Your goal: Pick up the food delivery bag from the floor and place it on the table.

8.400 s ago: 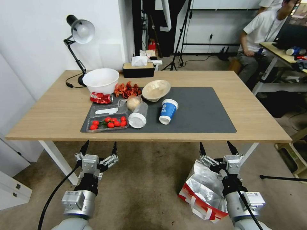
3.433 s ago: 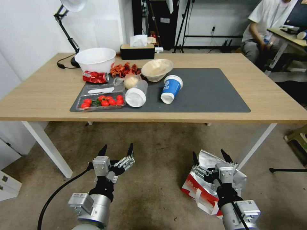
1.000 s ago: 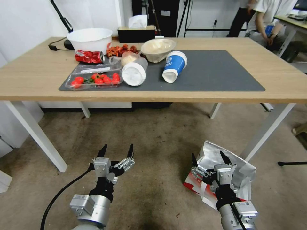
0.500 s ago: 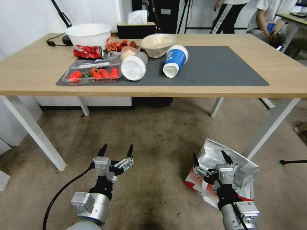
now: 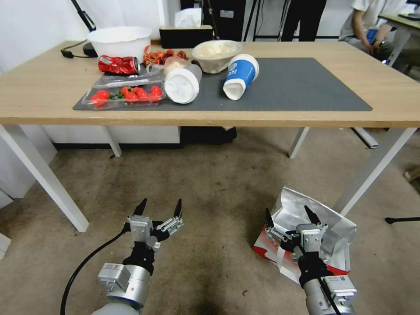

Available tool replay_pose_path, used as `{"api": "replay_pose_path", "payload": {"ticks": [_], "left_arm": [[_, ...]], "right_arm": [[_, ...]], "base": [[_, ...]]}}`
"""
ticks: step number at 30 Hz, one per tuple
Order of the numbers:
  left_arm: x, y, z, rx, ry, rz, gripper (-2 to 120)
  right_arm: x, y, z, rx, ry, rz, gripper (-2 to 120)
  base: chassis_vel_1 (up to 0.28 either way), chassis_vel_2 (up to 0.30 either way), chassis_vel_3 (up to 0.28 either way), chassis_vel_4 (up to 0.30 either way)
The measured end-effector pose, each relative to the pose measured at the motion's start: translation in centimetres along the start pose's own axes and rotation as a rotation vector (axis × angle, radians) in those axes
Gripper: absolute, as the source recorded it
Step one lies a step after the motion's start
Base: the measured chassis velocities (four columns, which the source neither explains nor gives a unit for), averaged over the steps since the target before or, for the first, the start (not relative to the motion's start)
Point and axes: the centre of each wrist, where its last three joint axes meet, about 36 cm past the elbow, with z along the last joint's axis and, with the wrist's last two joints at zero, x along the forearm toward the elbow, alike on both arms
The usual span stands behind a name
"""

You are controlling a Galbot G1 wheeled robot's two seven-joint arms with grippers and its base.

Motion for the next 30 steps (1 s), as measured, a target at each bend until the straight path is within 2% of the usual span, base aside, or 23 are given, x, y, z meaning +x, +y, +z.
{"api": "replay_pose_path", "payload": {"ticks": [13,30], "left_arm": [[-0.74,0.78,0.24,-0.015,-0.002,-0.053,100],[-0.63,0.68,0.43,-0.005,0.006,-0.067,100]], "right_arm": [[-0.16,-0.10,0.64,0.009,0.009,-0.016,100],[-0.31,-0.08,0.86,0.014,0.006,-0.041,100]], "base": [[0.000,0.000,0.000,0.000],[0.000,0.000,0.000,0.000]]}}
